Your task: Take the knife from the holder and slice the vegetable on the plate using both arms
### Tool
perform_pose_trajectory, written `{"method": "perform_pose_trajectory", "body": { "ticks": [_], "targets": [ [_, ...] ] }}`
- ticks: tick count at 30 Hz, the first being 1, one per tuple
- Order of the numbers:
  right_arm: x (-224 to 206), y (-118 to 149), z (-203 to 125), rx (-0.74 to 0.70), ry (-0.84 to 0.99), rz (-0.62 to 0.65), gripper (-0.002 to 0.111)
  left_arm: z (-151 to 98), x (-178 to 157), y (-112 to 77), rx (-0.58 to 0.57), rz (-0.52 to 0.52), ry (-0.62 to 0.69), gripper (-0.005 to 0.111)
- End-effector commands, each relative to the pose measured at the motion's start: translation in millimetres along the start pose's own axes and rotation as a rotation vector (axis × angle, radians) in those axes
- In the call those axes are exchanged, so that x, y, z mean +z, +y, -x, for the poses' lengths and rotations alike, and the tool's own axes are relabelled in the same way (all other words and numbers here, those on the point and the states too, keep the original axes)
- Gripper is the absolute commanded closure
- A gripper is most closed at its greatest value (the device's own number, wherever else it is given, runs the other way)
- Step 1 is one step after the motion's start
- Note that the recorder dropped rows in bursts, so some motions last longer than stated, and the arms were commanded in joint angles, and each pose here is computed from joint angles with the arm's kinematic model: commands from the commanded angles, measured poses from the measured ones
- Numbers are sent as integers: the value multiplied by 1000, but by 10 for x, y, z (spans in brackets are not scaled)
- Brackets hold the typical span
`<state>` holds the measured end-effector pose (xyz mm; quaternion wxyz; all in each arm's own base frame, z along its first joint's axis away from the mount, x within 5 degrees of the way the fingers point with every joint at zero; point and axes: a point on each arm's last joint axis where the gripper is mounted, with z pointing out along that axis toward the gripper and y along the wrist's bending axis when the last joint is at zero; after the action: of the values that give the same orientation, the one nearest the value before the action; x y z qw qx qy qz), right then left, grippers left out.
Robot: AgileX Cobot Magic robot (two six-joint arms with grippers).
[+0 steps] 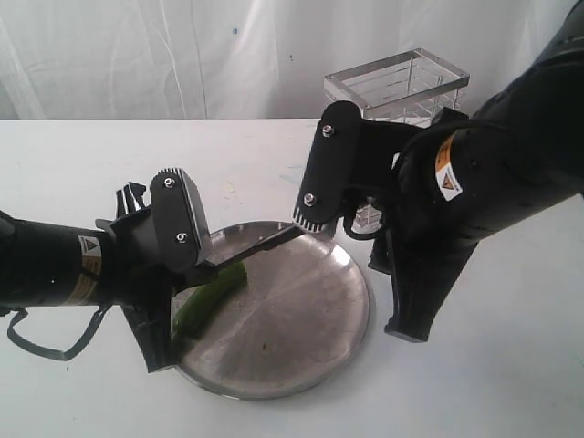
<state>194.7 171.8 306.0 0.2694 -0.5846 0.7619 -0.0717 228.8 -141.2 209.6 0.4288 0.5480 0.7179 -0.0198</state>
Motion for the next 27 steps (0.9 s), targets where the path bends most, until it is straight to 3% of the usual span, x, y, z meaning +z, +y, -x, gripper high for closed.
{"method": "perform_pose_trajectory", "body": {
  "ticks": [1,11,19,27],
  "targets": [
    [-29,-33,-17,-37,5,-21,68,92,-33,72,-55,20,-30,107],
    [-149,-184,111,-165,-152,-197,68,42,118,4,-109,-54,-11,107],
    [-83,-28,175,-436,-90,-135,68,-10,202,-26,-115,-76,16,107],
    [176,57,330,-491,-62,-83,68,-10,202,-26,-115,-76,16,107]
  ]
}}
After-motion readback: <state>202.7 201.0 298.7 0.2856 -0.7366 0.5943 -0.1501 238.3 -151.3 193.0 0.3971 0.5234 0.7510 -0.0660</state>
